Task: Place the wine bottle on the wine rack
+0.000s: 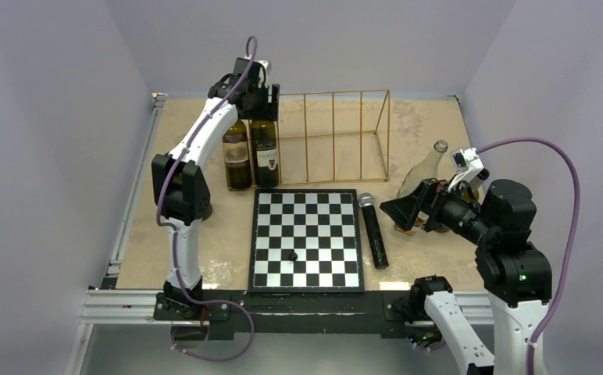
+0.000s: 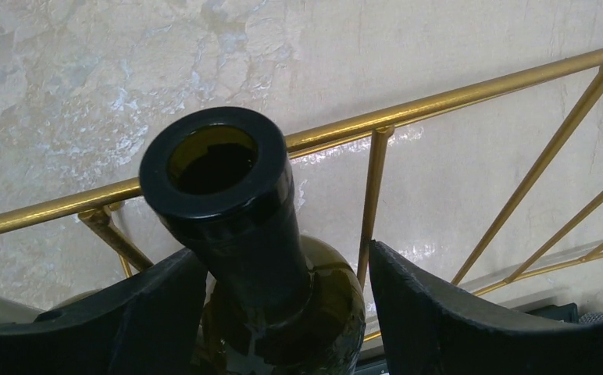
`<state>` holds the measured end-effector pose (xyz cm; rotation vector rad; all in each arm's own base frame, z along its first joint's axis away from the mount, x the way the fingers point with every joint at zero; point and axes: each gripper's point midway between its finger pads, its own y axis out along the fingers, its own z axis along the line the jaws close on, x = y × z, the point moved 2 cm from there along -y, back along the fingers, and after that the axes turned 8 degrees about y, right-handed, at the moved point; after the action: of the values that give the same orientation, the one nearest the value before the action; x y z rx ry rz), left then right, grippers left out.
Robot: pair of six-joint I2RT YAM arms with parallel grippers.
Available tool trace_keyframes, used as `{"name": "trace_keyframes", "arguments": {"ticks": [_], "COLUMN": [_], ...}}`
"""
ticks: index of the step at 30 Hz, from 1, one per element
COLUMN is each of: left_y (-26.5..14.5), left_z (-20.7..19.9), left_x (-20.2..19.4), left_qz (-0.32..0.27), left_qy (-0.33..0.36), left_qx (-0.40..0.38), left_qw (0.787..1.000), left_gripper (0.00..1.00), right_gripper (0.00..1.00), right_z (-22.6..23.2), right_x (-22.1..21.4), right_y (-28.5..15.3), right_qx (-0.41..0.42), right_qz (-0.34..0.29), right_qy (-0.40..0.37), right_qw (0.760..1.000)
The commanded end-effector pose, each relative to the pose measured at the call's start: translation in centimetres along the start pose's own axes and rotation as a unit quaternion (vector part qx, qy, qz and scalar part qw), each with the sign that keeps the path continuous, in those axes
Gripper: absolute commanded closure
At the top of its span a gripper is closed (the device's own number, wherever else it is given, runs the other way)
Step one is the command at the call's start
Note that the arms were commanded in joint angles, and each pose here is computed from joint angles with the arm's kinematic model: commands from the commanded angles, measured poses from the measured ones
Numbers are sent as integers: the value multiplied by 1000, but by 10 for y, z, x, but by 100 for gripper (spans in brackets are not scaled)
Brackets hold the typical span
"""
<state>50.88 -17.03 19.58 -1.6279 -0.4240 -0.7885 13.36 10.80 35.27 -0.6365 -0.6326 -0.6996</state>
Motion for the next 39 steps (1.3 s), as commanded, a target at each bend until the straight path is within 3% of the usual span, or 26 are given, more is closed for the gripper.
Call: {"name": "trace_keyframes", "arguments": {"ticks": [1,12,22,26,32,39], "left_y": [-11,-88,-183,-249,-325,-371], "left_z": [4,-8,-25,-41,-51,-47], "left_x": [5,49,71,77,61,17], "left_qz": [-8,-98,-188,-257,-341,-373], "left_qy": [-3,-5,1,9,28,37], "left_qx": [16,-14,-65,-120,-159,-156], "left_qw": [1000,995,980,959,926,914], "left_gripper": [19,11,8,7,1,1], "right_gripper": [1,1,1,1,4,17], "right_z": [2,3,-13,-32,-94,-115], "right_x": [7,17,36,41,44,49], "right_y": [2,-5,-28,-36,-39,-19], "right_qx": [6,-14,-127,-190,-341,-354], "right_qz": [-12,-28,-63,-81,-107,-139], "right_qy": [-14,-22,-24,-28,-27,-8], "right_qw": [1000,999,990,978,934,925]}}
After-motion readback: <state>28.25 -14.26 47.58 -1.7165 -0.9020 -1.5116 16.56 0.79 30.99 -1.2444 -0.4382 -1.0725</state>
